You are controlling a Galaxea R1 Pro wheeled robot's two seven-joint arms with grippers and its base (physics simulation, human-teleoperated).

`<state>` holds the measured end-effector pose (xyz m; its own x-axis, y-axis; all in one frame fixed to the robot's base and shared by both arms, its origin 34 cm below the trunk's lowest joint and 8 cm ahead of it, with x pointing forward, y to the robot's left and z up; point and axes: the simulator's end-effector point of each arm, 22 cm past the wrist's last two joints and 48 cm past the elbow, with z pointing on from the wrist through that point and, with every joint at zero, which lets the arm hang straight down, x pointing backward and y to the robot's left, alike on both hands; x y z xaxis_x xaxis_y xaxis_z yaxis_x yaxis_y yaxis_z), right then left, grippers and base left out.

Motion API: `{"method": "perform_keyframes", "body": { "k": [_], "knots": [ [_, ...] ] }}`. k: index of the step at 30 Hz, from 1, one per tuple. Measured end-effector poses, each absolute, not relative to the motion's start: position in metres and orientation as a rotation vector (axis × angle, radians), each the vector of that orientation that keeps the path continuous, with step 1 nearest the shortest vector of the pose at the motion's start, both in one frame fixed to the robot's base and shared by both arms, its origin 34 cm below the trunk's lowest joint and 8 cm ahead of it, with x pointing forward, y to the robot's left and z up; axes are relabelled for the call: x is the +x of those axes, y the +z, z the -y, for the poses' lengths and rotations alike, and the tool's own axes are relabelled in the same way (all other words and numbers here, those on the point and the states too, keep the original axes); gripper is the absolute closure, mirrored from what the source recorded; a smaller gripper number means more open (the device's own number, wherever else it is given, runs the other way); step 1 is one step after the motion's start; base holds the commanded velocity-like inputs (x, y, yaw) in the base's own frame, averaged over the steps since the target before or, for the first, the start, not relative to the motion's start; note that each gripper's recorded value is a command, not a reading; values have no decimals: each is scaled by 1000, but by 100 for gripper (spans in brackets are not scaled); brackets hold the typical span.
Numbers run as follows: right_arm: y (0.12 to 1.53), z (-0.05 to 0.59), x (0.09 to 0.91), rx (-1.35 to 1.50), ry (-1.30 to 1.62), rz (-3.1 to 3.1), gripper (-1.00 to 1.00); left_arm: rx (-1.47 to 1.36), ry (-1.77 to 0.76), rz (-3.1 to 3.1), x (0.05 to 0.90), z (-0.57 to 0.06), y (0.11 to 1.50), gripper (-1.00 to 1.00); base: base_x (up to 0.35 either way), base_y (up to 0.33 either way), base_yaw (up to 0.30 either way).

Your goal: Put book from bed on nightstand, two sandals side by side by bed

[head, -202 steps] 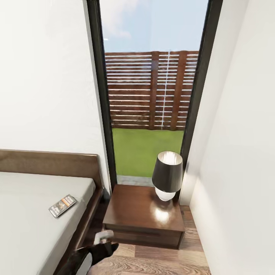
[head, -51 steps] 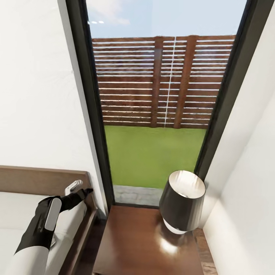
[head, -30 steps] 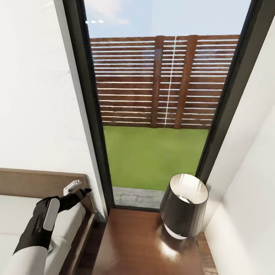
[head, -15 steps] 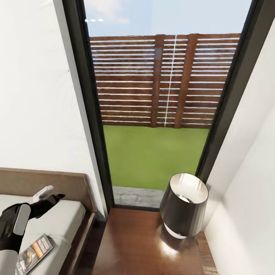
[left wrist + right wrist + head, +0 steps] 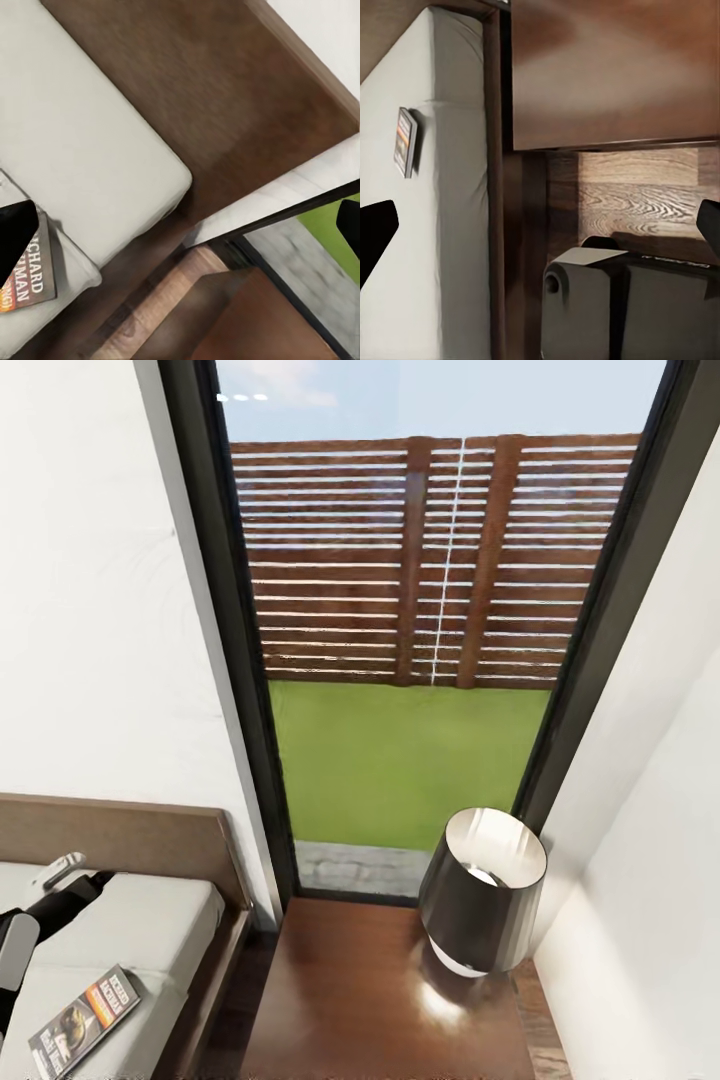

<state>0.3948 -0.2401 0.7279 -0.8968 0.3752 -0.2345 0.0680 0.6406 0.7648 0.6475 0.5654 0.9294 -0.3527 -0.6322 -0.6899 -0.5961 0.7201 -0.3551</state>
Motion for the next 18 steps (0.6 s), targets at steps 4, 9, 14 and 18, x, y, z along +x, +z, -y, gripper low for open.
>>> {"method": "perform_keyframes", "body": {
  "k": [4,9,14,18],
  "knots": [
    [726,240,393,355,1141,-2495,-100,-937,-36,-2053,646,-570,926,-100,0,0,0],
    [724,240,391,361,1142,-2501,-100,-939,-34,-2060,645,-570,921,-100,0,0,0],
    [722,240,389,366,1140,-2509,-100,-942,-32,-2068,644,-569,917,-100,0,0,0],
    [720,240,387,370,1139,-2516,-100,-943,-33,-2076,644,-567,912,-100,0,0,0]
  ]
}}
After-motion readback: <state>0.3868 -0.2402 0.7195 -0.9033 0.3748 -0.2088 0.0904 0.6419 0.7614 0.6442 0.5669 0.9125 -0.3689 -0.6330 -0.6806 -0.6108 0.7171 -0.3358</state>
